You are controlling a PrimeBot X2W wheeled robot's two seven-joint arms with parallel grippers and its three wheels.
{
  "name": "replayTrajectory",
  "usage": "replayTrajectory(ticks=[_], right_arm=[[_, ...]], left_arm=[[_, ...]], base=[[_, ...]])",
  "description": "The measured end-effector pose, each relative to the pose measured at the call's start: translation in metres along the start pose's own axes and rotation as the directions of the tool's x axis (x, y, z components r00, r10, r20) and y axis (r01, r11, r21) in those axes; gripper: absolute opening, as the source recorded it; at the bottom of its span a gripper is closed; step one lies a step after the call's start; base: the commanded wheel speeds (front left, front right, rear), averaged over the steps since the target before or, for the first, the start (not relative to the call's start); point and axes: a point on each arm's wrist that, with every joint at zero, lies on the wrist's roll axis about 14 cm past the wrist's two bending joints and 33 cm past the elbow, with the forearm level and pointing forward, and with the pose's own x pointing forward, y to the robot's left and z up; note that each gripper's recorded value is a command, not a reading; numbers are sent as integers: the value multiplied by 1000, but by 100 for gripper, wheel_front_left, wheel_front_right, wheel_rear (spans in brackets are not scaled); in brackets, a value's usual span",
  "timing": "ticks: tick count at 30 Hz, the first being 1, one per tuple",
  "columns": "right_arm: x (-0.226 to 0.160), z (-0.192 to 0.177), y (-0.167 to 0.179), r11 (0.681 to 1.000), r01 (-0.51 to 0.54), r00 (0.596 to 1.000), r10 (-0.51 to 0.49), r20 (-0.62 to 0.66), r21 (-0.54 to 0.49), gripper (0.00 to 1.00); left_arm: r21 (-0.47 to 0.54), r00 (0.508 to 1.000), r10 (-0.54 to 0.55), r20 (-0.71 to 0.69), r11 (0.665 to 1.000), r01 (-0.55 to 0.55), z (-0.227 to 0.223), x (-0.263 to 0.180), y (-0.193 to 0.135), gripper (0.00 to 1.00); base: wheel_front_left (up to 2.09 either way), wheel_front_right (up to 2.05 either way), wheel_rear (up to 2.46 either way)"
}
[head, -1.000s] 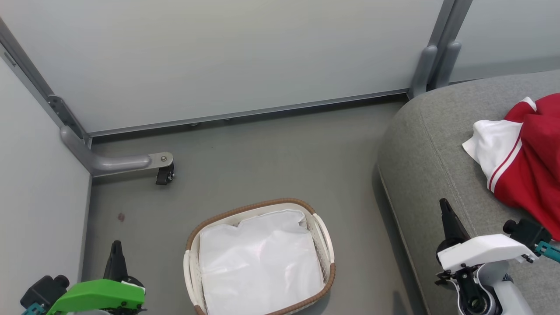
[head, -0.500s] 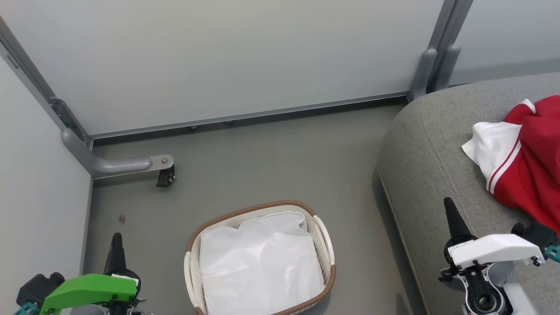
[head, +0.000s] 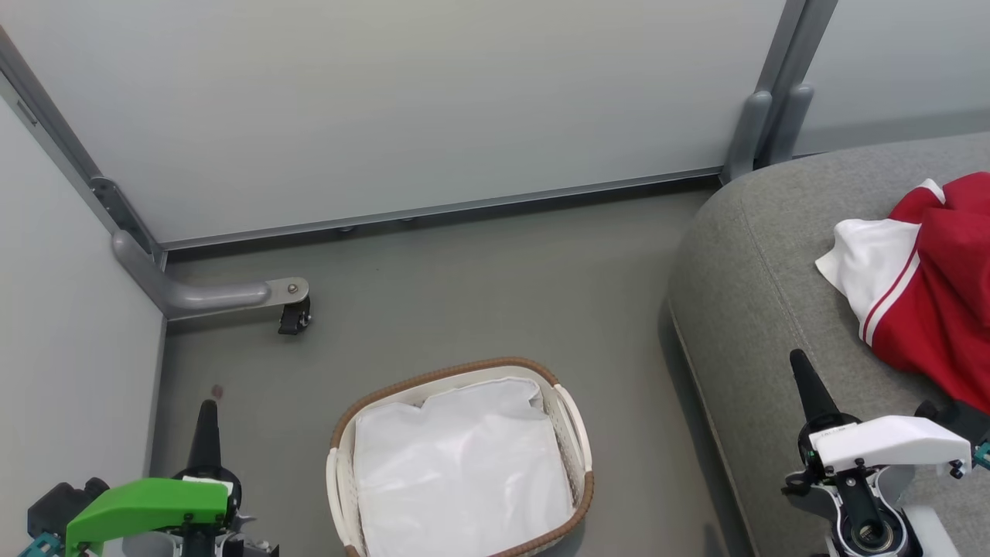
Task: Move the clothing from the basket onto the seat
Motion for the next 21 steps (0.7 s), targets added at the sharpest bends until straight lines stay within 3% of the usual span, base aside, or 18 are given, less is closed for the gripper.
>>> replayTrajectory(ticks=[21], right_arm=[[-2, 8, 9, 983, -34, 999, 33, 8, 178, 0]], left_arm=[[-175, 998, -63, -2, 983, 62, 5, 1, -19, 0]], base=[[0, 0, 0]])
